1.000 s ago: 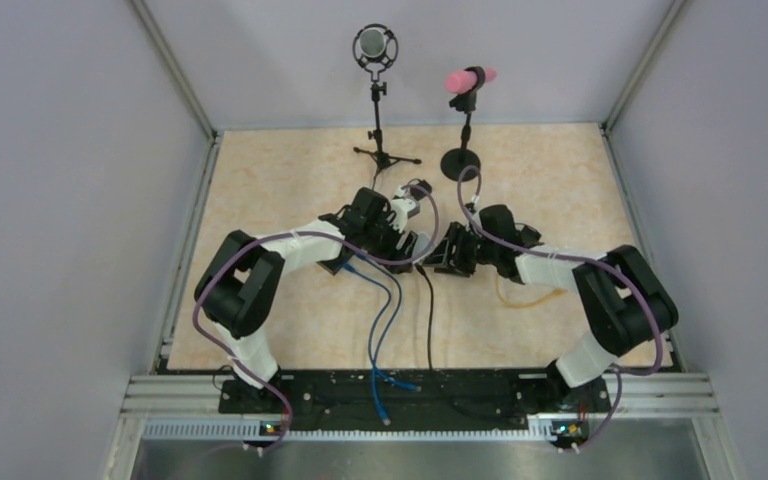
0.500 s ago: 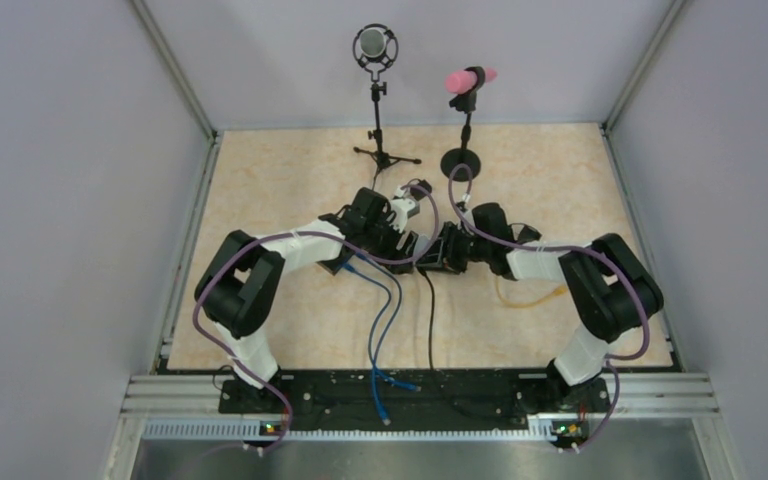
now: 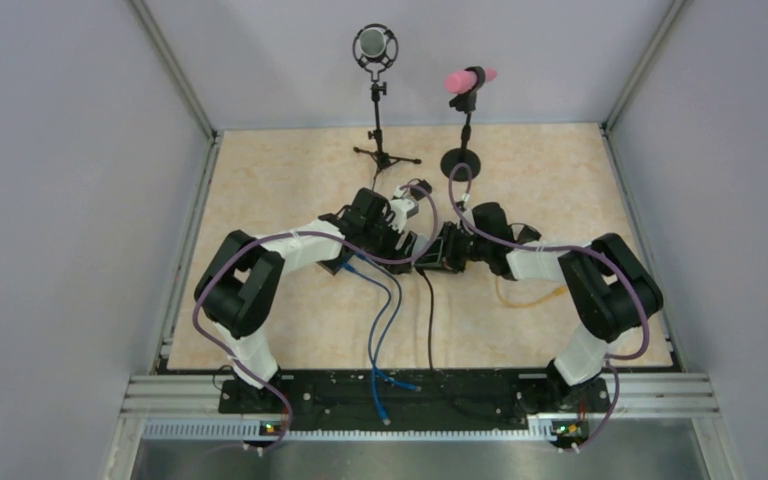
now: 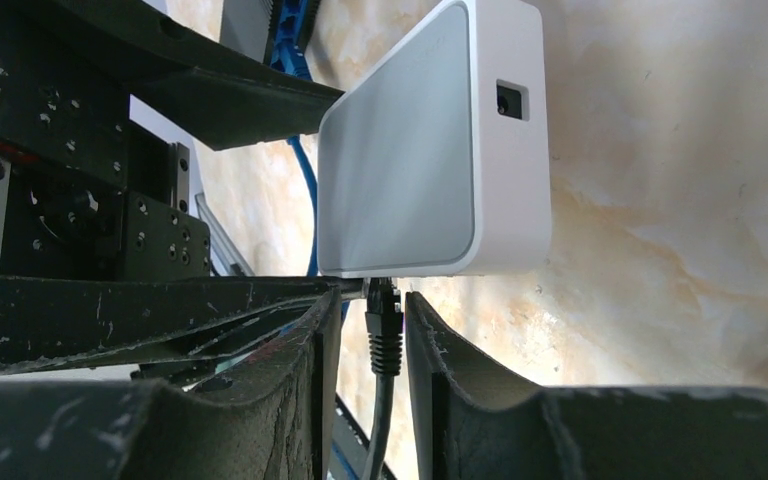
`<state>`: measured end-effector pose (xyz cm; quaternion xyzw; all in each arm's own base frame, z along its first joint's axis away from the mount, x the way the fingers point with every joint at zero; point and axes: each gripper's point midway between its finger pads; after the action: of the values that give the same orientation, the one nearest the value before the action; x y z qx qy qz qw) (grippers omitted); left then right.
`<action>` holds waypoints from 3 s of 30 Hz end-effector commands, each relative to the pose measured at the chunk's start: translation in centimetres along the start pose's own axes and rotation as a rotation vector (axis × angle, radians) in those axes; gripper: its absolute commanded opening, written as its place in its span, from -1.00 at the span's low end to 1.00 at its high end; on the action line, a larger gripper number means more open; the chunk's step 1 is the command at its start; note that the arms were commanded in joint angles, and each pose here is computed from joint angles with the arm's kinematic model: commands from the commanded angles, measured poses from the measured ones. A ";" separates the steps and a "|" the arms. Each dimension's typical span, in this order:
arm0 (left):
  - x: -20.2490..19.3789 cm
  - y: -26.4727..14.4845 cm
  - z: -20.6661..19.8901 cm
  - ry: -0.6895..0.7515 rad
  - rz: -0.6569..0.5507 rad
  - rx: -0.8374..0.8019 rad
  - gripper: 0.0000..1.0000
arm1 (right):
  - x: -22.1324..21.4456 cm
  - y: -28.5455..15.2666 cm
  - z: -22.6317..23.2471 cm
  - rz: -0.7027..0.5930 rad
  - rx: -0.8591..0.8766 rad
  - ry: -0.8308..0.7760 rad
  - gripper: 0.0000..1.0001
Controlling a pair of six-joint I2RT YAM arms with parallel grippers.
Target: Pull the plug from the switch port
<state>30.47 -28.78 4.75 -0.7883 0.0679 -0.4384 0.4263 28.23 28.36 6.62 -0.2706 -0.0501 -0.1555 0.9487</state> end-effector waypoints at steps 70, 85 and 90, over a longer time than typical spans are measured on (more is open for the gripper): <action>1.8 -0.5 3.0 -0.033 -0.062 0.084 -1.00 | -1.4 -2.5 1.9 0.034 0.121 -0.030 -1.00; 0.9 -0.4 1.7 0.021 -0.037 0.032 -1.00 | 8.9 -7.9 6.5 -0.332 -0.028 -0.188 -1.00; 0.9 0.3 0.8 0.017 -0.032 0.006 -1.00 | 14.9 -12.5 9.3 -0.529 -0.100 -0.242 -1.00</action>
<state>31.58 -27.31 4.03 -0.7821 0.0567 -0.4308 0.4468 34.80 22.92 18.04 -0.2789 -0.1660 -0.2864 0.9014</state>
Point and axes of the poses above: each gripper's point midway between its finger pads, its own y axis out along the fingers, its own z axis along the line the jaws close on, x = y × z, and after that the axes turned 4 degrees about y, right-handed
